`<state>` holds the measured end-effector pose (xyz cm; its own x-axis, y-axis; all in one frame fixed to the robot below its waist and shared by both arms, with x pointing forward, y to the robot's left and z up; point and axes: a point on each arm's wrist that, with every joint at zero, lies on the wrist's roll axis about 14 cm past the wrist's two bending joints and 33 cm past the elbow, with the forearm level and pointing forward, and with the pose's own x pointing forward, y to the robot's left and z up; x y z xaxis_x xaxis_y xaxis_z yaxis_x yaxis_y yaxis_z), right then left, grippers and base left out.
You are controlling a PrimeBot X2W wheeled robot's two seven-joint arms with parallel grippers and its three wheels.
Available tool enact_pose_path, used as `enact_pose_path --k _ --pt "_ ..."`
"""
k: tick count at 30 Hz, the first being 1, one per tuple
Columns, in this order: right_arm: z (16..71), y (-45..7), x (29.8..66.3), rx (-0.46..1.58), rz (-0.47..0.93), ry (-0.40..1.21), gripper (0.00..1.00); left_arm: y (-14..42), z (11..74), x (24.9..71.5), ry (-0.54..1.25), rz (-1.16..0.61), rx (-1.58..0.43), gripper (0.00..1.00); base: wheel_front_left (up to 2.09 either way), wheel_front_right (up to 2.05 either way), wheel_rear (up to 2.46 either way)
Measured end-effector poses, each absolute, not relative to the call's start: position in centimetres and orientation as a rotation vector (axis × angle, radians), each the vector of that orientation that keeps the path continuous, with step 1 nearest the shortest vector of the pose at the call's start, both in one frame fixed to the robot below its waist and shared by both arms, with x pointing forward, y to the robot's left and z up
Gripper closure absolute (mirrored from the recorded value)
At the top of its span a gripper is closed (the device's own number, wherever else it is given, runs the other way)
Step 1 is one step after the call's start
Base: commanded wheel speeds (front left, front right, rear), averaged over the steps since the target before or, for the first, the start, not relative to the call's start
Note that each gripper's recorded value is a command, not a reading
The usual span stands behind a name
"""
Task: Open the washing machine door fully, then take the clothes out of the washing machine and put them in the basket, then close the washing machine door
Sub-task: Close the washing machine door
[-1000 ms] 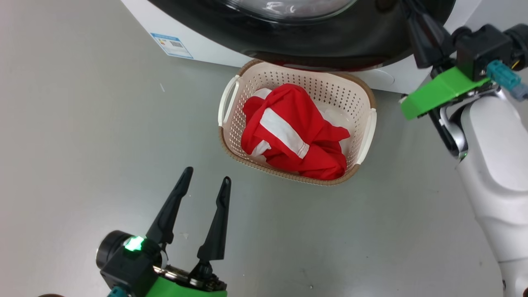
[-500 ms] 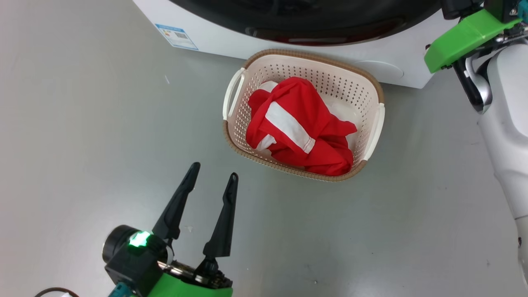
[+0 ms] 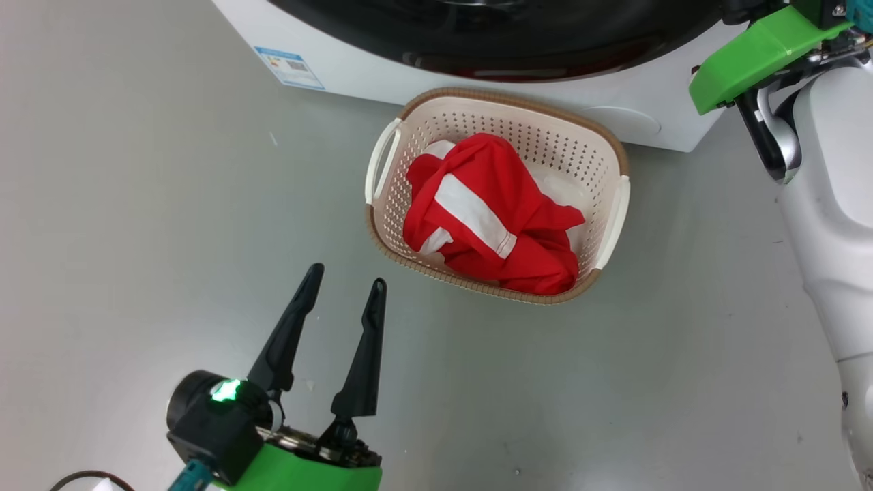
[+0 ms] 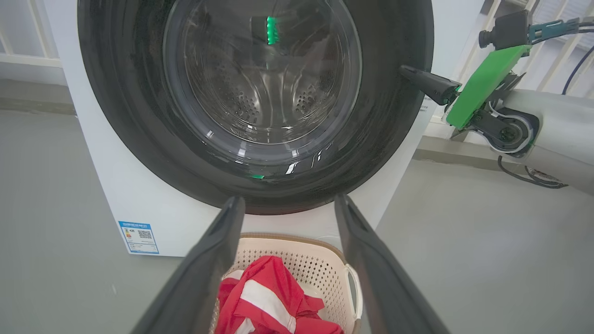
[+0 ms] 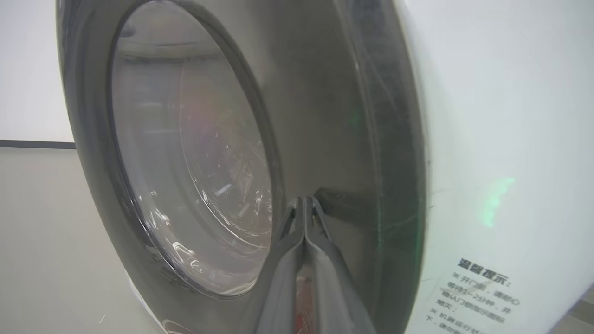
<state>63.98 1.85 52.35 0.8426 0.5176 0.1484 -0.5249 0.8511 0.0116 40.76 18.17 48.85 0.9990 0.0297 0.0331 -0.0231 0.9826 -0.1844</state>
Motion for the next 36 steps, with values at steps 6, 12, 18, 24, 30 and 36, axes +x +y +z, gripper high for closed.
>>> enact_pose_path --k 6,12,18,24,30,36 --pt "52.3 1.3 62.2 0.065 0.544 -0.143 1.0 17.9 49.1 40.8 -0.045 0.029 -0.239 0.0 0.0 0.0 0.0" --pt "52.1 1.8 59.7 0.087 0.566 -0.137 0.25 17.7 49.7 40.9 -0.062 0.02 -0.258 0.0 0.0 0.0 0.0" --pt "51.7 0.8 56.6 0.106 0.561 -0.13 0.0 17.4 50.5 40.9 -0.085 0.015 -0.276 0.0 0.0 0.0 0.0" --pt "51.0 -0.8 53.8 0.126 0.527 -0.113 0.0 17.1 50.6 40.7 -0.087 0.016 -0.317 0.0 0.0 0.0 0.0" --pt "51.3 -3.5 52.0 0.133 0.46 -0.124 0.0 16.4 51.3 40.9 -0.104 0.004 -0.329 0.0 0.0 0.0 0.0" --pt "51.4 -6.5 50.0 0.126 0.379 -0.129 0.0 15.6 51.9 40.8 -0.12 -0.023 -0.329 0.0 0.0 0.0 0.0"
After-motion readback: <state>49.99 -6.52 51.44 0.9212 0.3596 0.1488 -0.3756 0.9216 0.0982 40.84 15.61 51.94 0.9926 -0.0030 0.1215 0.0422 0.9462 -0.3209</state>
